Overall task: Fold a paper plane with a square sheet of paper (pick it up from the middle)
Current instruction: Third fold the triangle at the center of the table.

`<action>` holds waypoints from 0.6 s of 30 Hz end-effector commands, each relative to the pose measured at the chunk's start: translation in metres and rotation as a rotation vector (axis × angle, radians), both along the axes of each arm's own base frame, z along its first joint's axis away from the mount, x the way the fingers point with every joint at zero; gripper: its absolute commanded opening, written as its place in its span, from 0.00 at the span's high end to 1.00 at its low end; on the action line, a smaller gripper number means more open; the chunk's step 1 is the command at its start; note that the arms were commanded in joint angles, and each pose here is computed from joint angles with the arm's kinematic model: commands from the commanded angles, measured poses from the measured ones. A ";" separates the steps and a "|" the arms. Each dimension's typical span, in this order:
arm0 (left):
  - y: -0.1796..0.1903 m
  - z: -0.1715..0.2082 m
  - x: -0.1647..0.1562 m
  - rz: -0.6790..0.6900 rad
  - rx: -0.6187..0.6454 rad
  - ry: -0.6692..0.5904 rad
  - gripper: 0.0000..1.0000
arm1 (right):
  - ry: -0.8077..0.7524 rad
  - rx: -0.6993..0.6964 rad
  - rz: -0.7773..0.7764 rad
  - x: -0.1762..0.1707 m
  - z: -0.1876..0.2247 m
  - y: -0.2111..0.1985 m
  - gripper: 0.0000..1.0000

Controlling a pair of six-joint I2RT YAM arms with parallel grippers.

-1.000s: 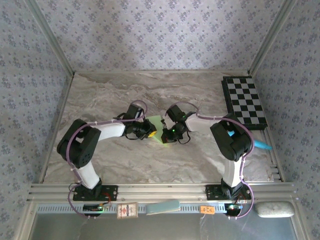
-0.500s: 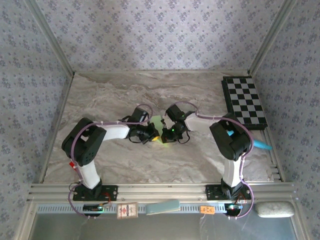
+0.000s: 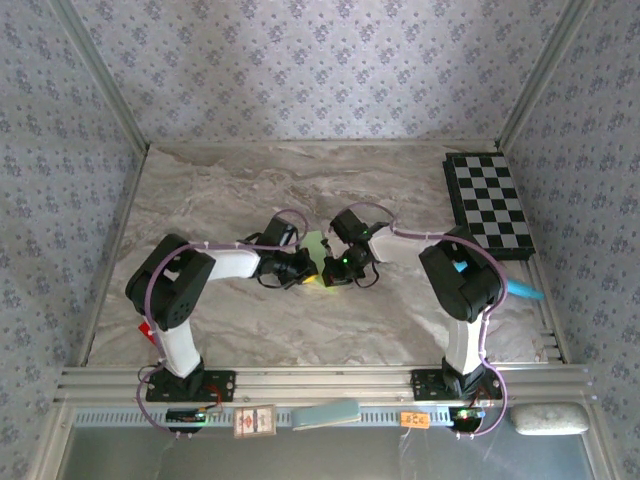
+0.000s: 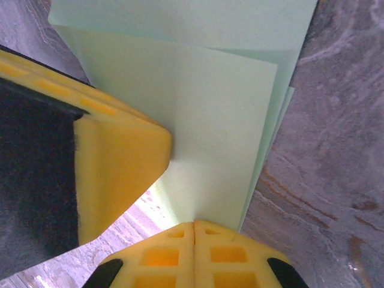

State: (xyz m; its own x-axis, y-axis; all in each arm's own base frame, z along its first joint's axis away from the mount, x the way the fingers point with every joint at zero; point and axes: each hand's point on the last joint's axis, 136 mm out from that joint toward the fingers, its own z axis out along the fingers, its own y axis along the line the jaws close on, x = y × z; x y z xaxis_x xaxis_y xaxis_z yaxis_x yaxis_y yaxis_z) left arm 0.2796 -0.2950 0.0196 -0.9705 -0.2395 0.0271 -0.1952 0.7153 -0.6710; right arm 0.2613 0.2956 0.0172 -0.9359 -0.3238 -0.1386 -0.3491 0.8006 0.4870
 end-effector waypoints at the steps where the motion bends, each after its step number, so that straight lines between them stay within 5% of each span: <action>1: 0.030 -0.028 -0.003 0.008 0.113 -0.010 0.97 | 0.086 -0.262 -0.033 -0.026 -0.046 -0.050 0.96; 18: 0.106 -0.005 0.043 0.078 0.208 -0.091 0.95 | 0.110 -0.315 -0.060 -0.029 -0.049 -0.058 0.97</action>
